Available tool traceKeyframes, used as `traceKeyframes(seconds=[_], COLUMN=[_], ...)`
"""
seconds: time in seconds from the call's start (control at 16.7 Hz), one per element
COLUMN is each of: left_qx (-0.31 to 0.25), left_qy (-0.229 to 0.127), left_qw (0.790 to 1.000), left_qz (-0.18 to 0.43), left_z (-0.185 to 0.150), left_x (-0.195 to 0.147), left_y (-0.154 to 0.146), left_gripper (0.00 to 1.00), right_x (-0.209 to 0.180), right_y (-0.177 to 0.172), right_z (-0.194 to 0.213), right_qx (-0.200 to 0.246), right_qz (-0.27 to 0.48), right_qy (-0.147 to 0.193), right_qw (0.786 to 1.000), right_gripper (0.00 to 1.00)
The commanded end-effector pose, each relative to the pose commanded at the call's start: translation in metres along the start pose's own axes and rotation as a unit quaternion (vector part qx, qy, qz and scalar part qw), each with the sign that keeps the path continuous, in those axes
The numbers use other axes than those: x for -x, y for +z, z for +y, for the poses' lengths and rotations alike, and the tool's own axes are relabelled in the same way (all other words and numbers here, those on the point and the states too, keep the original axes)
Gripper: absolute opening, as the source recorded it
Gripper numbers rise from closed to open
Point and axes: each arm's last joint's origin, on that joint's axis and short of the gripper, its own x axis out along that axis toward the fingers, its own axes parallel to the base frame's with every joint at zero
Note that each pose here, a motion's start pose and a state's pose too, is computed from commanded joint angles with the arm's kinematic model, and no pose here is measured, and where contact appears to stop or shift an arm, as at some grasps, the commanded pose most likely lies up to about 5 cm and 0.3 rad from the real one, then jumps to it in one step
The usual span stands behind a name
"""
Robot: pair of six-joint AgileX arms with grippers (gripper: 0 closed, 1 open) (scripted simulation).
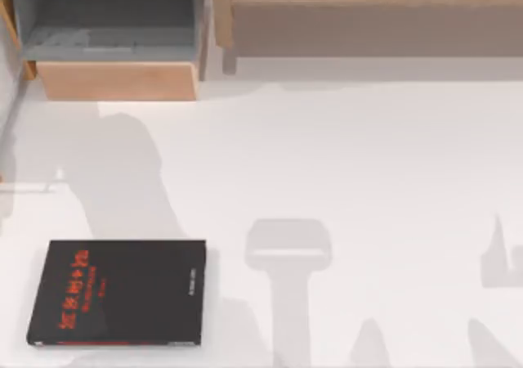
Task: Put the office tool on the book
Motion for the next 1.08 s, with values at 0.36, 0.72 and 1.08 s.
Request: traceKeyframes(seconds=[0.36,0.72,1.08], left_qx=[0.002,0.002,0.002], left_qy=[0.001,0.001,0.001], left_qw=[1.0,1.0,1.0], left_qz=[0.002,0.002,0.002], left_z=[-0.012,-0.012,-0.012], left_x=[-0.053,-0.053,-0.053], left_y=[0.006,0.006,0.006], left_gripper=[1.0,0.77,0.32], right_x=[0.0,0.0,0.0], right_y=[0.0,0.0,0.0], right_z=[0.0,0.0,0.0], right_qx=[0.0,0.0,0.0], right_qz=[0.0,0.0,0.0], right_qy=[0.0,0.0,0.0], right_qw=[1.0,1.0,1.0], right_gripper=[1.0,1.0,1.0])
